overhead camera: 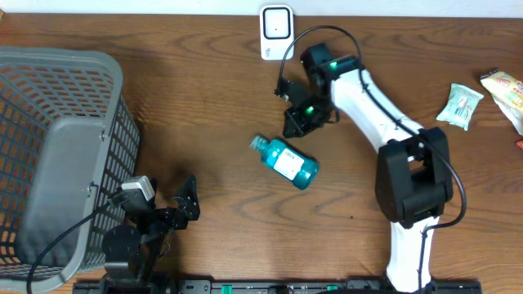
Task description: Scan the item barcode
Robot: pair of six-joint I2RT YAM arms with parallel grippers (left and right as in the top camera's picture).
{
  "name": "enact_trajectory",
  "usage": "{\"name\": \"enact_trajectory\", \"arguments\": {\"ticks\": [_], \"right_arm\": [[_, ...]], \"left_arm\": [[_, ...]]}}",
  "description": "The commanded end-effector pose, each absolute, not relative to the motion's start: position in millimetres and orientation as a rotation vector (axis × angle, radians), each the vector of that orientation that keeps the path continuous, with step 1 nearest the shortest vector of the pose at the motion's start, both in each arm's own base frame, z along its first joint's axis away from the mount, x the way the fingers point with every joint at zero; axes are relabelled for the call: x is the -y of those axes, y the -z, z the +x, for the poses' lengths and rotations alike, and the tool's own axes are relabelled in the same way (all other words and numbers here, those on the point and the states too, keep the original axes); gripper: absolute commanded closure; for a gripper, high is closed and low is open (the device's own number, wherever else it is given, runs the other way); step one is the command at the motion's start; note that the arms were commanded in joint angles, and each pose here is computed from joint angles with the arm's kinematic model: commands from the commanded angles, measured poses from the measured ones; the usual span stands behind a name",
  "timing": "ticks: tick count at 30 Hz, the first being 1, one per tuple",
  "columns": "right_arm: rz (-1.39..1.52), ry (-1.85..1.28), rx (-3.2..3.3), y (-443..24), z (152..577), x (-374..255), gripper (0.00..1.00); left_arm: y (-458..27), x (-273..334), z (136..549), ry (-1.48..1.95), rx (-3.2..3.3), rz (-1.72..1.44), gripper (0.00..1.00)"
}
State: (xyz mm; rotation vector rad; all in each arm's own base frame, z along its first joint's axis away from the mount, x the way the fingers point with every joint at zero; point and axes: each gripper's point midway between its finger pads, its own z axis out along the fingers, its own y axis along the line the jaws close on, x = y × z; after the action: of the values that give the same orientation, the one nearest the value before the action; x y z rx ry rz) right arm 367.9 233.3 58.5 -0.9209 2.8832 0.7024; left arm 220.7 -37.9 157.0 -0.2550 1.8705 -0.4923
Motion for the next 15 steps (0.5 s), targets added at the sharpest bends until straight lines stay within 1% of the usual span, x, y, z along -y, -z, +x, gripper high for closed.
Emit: {"name": "enact_trajectory", "arguments": {"ticks": [1,2,3,4,5,6,8,9,11,12,15], "right_arm": [[-0.848,-0.539,-2.975,-37,354,-241,0.86],[-0.831,-0.473,-2.986,-30,353,-240,0.82],[-0.831,-0.402,-2.992,-23,351,-238,0.75],[-0.842,-0.353,-2.992,-20,350,-237,0.70],[-0.857,-0.323,-2.987,-19,349,-238,0.67],[-0.869,-0.308,-2.978,-19,349,-240,0.61],[-0.883,-0.315,-2.949,-24,352,-247,0.36],[-0.898,-0.318,-2.933,-27,354,-249,0.28],[-0.975,-0.345,-2.886,-33,358,-254,0.08],[-1.042,-0.374,-2.857,-35,357,-256,0.01],[-1.317,-0.485,-2.747,-40,345,-259,0.01]], "left_arm": [[-158,41,220,0.516,-1.870,-0.254,0.02],[-158,41,220,0.515,-1.870,-0.254,0.02],[-158,41,220,0.515,-1.870,-0.254,0.02],[-158,41,220,0.515,-1.870,-0.254,0.02],[-158,41,220,0.515,-1.870,-0.254,0.02],[-158,41,220,0.515,-1.870,-0.254,0.02],[-158,41,220,0.515,-1.870,-0.254,0.02],[-158,41,220,0.515,-1.870,-0.254,0.02],[-158,41,220,0.515,-1.870,-0.254,0.02],[-158,41,220,0.515,-1.870,-0.254,0.02],[-158,41,220,0.515,-1.870,-0.254,0.02]]}}
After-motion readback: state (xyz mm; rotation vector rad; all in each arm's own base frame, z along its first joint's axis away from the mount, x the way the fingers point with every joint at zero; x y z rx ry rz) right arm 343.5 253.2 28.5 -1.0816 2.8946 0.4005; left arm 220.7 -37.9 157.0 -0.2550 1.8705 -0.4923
